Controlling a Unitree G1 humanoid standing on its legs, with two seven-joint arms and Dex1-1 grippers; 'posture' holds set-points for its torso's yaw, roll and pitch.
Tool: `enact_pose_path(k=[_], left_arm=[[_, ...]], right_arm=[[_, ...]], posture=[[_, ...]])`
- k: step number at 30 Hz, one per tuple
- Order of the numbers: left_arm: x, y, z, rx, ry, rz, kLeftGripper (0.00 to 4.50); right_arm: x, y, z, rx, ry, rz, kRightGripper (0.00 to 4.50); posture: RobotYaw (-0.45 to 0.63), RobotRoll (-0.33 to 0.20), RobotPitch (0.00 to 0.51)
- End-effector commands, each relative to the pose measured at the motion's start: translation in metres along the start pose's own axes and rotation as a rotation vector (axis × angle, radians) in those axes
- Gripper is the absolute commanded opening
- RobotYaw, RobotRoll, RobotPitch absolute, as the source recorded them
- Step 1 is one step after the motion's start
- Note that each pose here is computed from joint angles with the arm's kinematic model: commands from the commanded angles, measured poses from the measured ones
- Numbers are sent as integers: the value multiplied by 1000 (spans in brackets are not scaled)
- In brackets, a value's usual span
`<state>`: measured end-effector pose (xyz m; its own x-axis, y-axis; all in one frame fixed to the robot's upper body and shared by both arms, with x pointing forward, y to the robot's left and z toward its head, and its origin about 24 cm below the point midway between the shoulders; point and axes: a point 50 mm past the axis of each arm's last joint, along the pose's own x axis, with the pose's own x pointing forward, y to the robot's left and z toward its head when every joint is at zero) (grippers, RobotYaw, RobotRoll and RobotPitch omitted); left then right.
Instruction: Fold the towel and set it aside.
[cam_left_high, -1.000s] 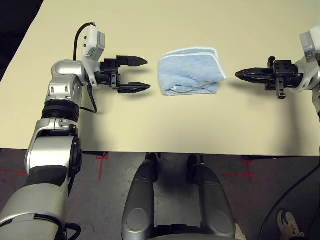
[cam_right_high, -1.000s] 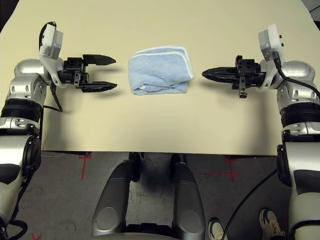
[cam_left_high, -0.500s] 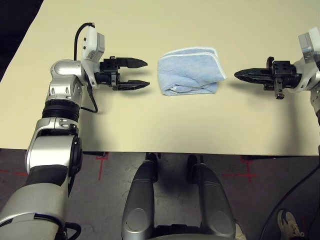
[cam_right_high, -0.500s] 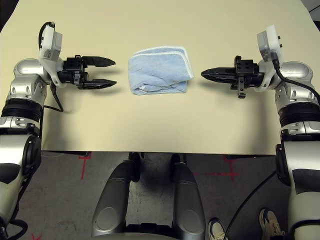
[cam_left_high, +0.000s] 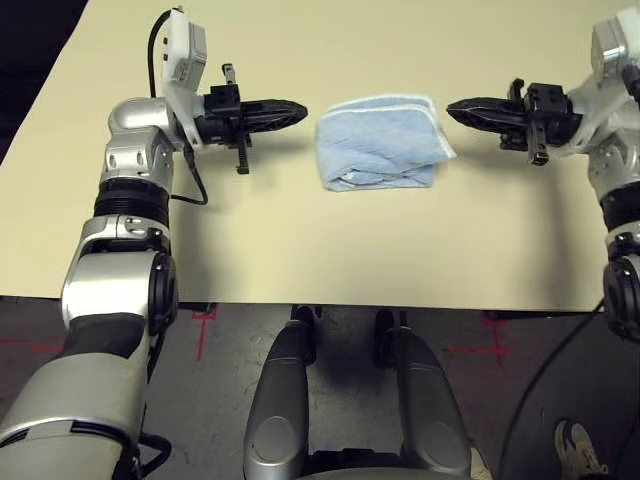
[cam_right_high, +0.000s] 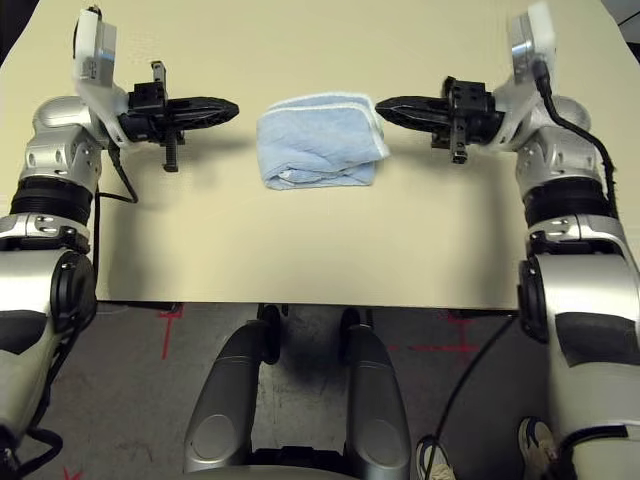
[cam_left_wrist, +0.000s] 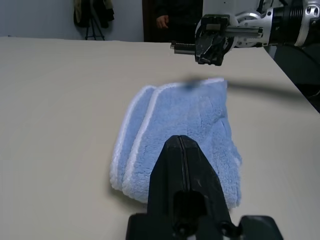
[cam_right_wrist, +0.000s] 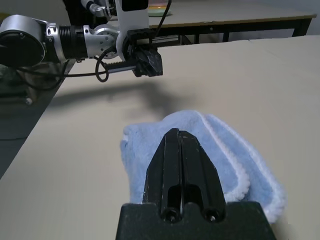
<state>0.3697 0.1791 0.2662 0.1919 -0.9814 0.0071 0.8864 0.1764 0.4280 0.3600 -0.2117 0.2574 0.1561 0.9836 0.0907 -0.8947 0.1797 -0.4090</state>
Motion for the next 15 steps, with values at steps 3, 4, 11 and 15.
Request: enact_pose_path(k=[3, 4, 11, 15], left_arm=[[37, -9, -18, -29, 28, -67, 10], [41, -10, -20, -35, 26, -70, 10], [66, -19, -32, -63, 8, -91, 10], [72, -22, -37, -59, 20, -116, 10]], right_arm=[[16, 5, -32, 106, 19, -35, 0], [16, 6, -36, 116, 24, -38, 0], [13, 15, -56, 159, 58, -70, 0], [11, 17, -58, 161, 70, -72, 0]], posture=[[115, 0, 341], [116, 0, 342], [111, 0, 346], [104, 0, 348]])
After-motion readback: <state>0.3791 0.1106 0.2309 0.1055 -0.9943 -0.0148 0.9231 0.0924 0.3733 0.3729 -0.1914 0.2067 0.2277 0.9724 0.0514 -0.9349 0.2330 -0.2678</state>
